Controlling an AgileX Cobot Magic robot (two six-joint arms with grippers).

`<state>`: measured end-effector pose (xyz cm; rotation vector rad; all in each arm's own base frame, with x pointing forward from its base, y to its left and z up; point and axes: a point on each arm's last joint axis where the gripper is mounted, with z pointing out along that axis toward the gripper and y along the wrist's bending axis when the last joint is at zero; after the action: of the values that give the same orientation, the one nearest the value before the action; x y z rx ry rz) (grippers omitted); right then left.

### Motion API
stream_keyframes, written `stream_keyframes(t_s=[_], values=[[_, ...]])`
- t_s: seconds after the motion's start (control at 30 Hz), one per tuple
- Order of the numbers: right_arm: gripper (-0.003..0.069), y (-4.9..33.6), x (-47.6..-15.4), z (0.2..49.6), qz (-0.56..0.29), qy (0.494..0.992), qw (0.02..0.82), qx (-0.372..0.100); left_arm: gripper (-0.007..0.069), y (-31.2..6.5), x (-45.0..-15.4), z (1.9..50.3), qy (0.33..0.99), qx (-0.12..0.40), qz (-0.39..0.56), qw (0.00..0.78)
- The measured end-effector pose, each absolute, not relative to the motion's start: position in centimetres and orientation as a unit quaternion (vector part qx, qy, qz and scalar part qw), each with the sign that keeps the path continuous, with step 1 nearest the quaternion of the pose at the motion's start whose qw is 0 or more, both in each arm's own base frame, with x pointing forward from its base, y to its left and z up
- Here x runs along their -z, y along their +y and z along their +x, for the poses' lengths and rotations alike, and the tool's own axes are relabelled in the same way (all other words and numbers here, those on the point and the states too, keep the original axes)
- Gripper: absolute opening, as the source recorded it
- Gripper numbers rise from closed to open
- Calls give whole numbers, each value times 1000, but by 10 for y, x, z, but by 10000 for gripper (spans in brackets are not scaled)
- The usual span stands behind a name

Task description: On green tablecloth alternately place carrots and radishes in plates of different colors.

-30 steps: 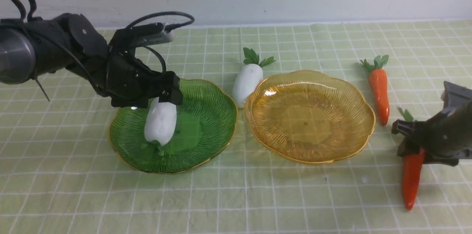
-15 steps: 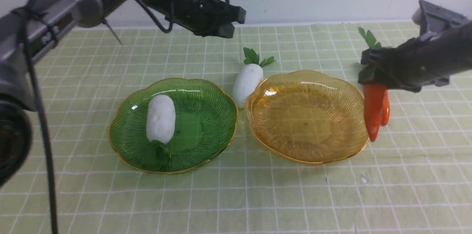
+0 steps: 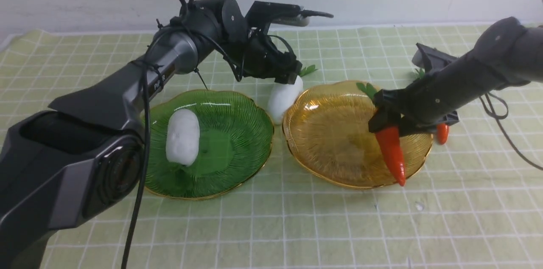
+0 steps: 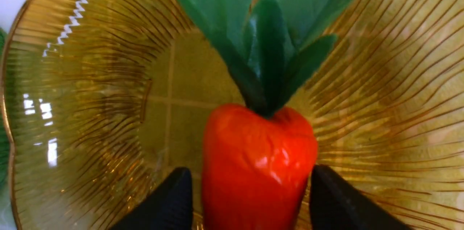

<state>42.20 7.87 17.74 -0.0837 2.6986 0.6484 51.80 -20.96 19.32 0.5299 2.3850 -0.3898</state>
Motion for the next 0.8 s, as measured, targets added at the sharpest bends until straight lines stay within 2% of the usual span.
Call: stream_keyframes(t_s=[0.13, 0.37, 0.43, 0.6, 0.8], values=[[522, 79, -178, 422, -33, 955, 183, -231, 582, -210, -186, 520, 911, 147, 202, 328], [554, 80, -188, 428, -41, 951, 197, -234, 580, -211, -177, 523, 911, 146, 200, 330], [556, 81, -193, 430, -44, 950, 202, -236, 559, -211, -175, 523, 911, 147, 200, 329], [556, 82, -206, 437, -52, 945, 218, -239, 405, -216, -169, 519, 916, 145, 211, 309], [556, 82, -219, 442, -72, 943, 230, -230, 405, -216, -174, 518, 916, 134, 221, 306]])
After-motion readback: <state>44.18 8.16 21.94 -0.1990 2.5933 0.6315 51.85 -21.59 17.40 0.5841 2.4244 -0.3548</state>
